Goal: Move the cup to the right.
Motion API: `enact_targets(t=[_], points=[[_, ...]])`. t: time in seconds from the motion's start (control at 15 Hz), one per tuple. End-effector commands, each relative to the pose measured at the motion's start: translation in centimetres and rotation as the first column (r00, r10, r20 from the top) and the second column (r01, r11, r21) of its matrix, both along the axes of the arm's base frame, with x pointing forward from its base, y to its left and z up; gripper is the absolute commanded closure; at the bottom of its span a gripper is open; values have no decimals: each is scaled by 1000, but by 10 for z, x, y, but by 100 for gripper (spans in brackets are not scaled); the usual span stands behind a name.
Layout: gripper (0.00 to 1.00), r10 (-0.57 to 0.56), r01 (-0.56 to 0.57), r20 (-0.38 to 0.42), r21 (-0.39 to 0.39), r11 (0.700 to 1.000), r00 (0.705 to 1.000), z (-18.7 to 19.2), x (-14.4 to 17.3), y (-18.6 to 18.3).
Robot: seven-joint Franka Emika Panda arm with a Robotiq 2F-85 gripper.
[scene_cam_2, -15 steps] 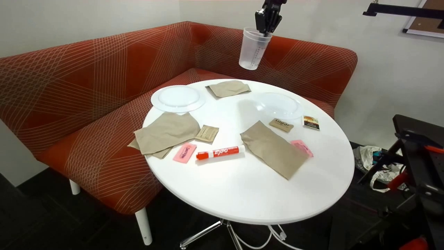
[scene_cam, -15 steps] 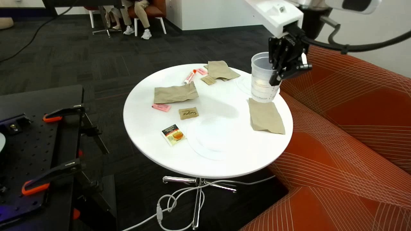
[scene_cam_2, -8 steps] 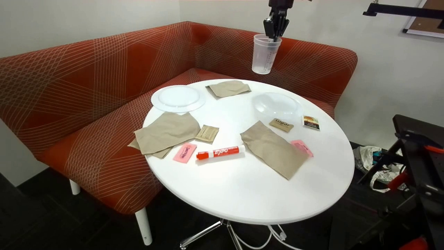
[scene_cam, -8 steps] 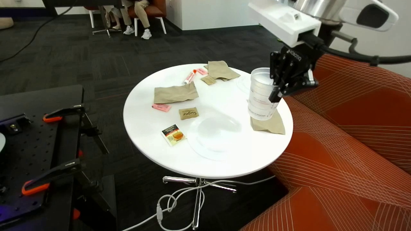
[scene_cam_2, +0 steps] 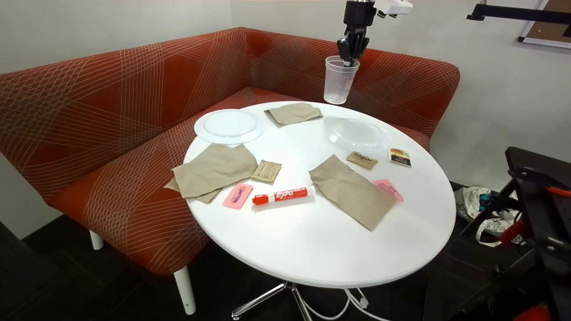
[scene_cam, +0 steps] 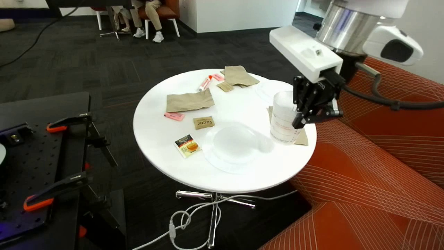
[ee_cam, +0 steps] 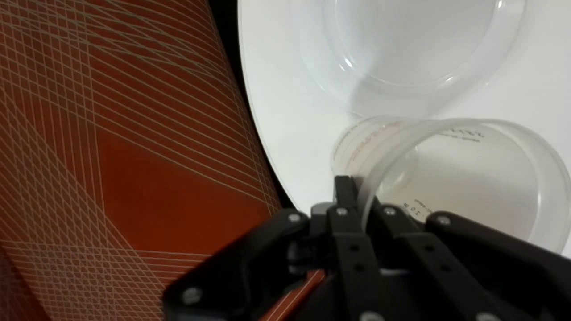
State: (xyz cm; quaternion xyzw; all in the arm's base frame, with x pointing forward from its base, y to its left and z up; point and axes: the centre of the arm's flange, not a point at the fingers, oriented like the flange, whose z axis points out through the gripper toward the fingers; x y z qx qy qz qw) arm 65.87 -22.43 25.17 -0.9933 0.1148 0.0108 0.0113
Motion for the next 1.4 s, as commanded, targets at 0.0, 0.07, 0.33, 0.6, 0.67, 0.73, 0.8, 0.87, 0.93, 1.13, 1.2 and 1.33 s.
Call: enact_targets(t=[0.0,0.07,0.33,0.6,0.67,0.73,0.8,0.87,0.93,1.13,1.2,1.33], points=[[99,-23,24,39,-36,999,999,-11,9,-14],[99,-27,29,44,-43,999,999,-15,10,-16],[99,-26,28,39,-44,999,999,-33,15,-23],[99,-26,27,26,-39,999,999,-47,16,-24],[99,-21,22,27,-39,999,999,-48,16,-23],[99,-18,19,25,-41,999,1000,-50,16,-22],[99,-13,15,29,-42,999,999,-49,17,-20],[99,-10,11,31,-43,999,999,-47,17,-19],[99,-6,8,31,-43,999,999,-48,17,-18],[69,-1,2,19,-38,999,1000,-46,14,-15],[64,0,1,21,-39,999,1000,-44,13,-14],[49,0,1,28,-43,999,1000,-40,9,-12]])
